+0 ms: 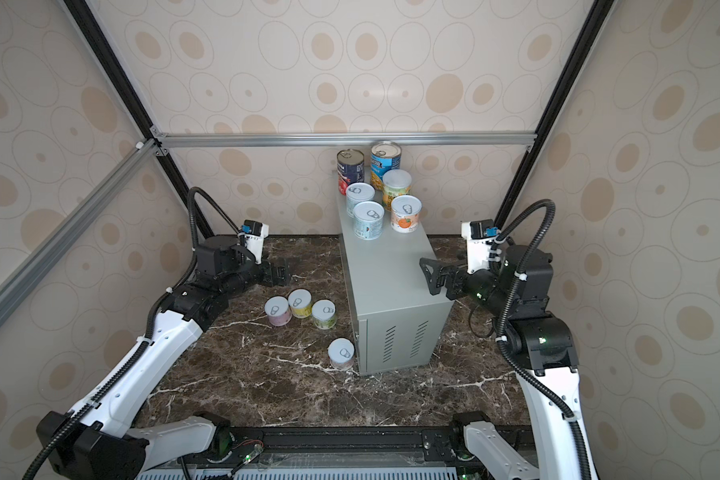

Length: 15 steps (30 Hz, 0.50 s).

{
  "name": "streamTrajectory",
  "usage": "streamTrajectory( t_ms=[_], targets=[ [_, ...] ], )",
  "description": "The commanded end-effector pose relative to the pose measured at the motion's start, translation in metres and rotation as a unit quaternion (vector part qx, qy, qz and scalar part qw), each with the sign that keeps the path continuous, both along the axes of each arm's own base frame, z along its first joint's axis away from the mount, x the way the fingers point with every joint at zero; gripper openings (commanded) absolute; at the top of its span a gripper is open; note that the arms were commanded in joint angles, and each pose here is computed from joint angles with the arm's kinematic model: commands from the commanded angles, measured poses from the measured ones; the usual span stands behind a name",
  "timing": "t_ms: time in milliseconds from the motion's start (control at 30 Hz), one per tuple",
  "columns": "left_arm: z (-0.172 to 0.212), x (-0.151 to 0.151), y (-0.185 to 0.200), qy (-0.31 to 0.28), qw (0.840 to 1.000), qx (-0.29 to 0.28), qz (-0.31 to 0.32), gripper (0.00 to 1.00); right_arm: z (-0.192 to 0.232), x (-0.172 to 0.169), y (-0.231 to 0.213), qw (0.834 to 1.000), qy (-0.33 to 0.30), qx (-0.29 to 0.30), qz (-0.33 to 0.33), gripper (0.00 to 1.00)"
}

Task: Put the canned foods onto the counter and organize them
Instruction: 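Open the left gripper and lower it toward the pink-labelled floor can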

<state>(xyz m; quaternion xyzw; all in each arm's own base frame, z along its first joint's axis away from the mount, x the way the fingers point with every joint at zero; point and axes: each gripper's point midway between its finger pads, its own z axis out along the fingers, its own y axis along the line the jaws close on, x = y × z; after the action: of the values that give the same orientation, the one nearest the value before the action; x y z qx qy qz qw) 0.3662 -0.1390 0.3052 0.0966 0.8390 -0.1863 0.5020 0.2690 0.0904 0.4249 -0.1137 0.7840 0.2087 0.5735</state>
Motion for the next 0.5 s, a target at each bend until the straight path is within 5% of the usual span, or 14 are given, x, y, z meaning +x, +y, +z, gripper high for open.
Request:
streamTrajectory(
  t_ms=[0,467],
  targets=[
    [-0.028,0.0,0.024,0.055,0.997,-0.021,0.047,0.98,0.007,-0.005,0.011,0.999,-0.009,0.015,0.03,1.0],
    [-0.163,0.001,0.059,0.186,0.971,-0.039,0.142,0.98,0.001,-0.015,0.016,0.998,-0.003,0.038,0.041,1.0]
  ],
)
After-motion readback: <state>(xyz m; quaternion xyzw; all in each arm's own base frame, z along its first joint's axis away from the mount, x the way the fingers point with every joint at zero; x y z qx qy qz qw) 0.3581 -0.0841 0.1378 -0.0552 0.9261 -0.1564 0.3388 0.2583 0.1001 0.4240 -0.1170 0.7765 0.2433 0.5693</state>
